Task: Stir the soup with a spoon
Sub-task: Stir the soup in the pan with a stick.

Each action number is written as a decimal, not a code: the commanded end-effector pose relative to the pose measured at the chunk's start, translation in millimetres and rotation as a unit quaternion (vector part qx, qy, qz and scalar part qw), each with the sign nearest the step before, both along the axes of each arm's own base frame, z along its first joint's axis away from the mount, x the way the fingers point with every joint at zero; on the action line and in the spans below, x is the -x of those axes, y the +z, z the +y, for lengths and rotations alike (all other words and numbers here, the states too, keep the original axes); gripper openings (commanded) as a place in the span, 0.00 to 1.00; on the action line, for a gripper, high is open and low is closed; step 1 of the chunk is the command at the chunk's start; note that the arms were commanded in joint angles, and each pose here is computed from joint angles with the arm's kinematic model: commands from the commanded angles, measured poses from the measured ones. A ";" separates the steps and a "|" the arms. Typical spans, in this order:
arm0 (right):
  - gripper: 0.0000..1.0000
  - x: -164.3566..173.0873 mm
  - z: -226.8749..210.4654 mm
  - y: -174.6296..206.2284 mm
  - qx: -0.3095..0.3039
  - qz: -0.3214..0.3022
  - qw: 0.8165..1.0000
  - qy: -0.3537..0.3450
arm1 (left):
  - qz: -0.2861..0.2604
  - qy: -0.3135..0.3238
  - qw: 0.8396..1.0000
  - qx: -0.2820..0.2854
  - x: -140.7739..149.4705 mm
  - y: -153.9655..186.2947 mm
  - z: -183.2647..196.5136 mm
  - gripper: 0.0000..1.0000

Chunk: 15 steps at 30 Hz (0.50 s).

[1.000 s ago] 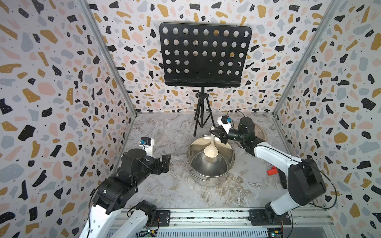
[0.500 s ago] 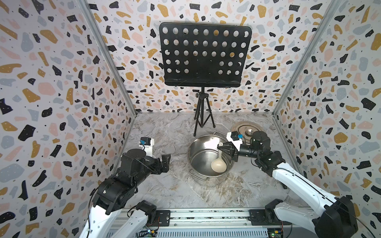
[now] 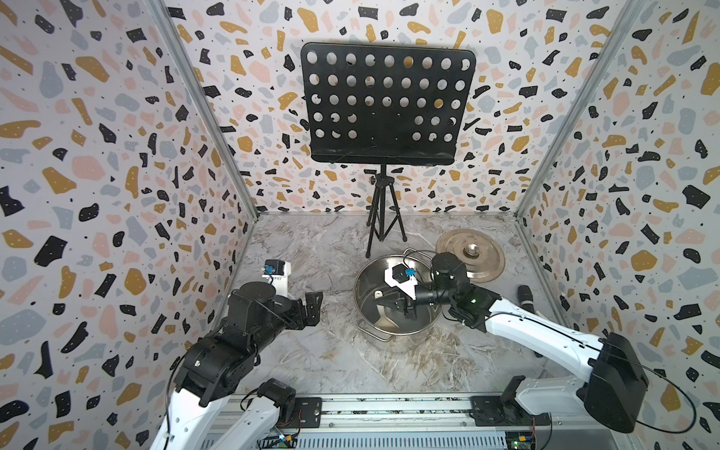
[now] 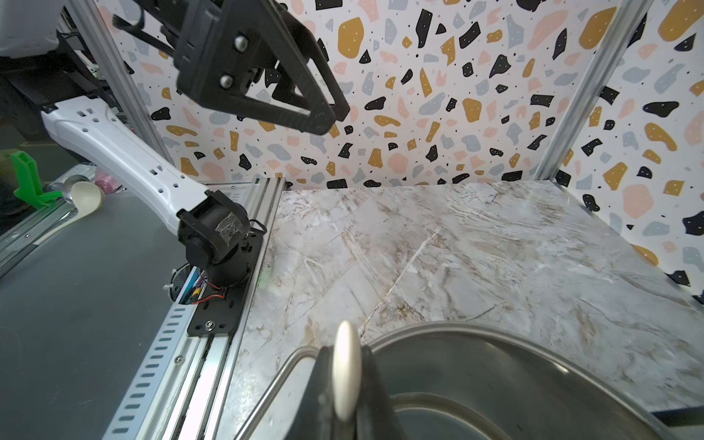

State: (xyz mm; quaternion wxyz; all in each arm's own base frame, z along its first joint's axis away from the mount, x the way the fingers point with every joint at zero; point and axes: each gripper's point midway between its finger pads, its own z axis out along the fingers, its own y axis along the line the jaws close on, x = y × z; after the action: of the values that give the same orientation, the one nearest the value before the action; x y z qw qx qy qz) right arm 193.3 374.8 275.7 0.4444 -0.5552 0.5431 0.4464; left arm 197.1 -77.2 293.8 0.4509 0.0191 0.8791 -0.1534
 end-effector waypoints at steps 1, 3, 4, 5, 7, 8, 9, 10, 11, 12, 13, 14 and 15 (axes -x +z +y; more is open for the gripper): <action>0.00 -16.3 17.1 33.4 -0.041 -0.050 0.998 -0.002 | -0.007 0.001 1.000 0.014 1.4 3.7 -1.0 0.99; 0.00 -32.3 28.3 31.0 -0.037 -0.058 0.998 -0.010 | -0.007 0.000 1.000 0.015 1.5 4.2 -1.3 1.00; 0.00 -41.7 32.2 28.2 -0.035 -0.058 0.997 -0.019 | -0.007 0.000 1.000 0.015 1.4 4.8 -1.5 0.99; 0.00 -51.8 34.7 28.3 -0.039 -0.059 0.997 -0.029 | -0.007 0.000 1.000 0.015 1.5 5.9 -1.5 0.99; 0.00 -70.0 36.6 28.3 -0.044 -0.055 0.996 -0.048 | -0.008 0.000 1.000 0.015 1.7 8.2 -1.3 0.99; 0.00 -80.8 35.0 28.4 -0.045 -0.054 0.996 -0.060 | -0.007 0.000 1.000 0.013 2.0 8.5 -0.8 0.99; 0.00 -88.6 33.4 27.9 -0.043 -0.054 0.995 -0.069 | -0.007 0.000 1.000 0.012 2.4 8.9 -0.5 1.00; 0.00 -96.5 29.6 26.6 -0.041 -0.052 0.995 -0.079 | -0.008 0.001 1.000 0.010 3.0 9.4 0.3 1.00; 0.00 -103.0 24.9 25.5 -0.038 -0.051 0.994 -0.088 | -0.007 0.002 1.000 0.008 3.5 9.0 1.3 0.99; 0.00 -108.7 18.6 23.0 -0.036 -0.046 0.994 -0.097 | -0.006 0.002 1.000 0.007 4.5 8.7 1.9 0.99; 0.00 -115.4 10.5 21.2 -0.034 -0.041 0.993 -0.108 | -0.006 0.002 1.000 0.006 5.2 8.3 2.4 1.00; 0.00 -121.3 0.8 19.6 -0.034 -0.035 0.992 -0.119 | -0.005 0.003 1.000 0.006 5.9 7.4 3.1 0.99; 0.00 -126.7 -10.0 17.0 -0.035 -0.028 0.990 -0.130 | -0.006 0.003 1.000 0.005 6.6 7.3 3.6 0.99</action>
State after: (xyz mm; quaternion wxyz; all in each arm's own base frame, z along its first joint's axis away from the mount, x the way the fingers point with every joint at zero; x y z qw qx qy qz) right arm 306.0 388.6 258.5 0.4900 -0.5038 0.5924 0.3939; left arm 193.4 -75.4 291.7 0.4455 0.0159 0.8820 -0.1529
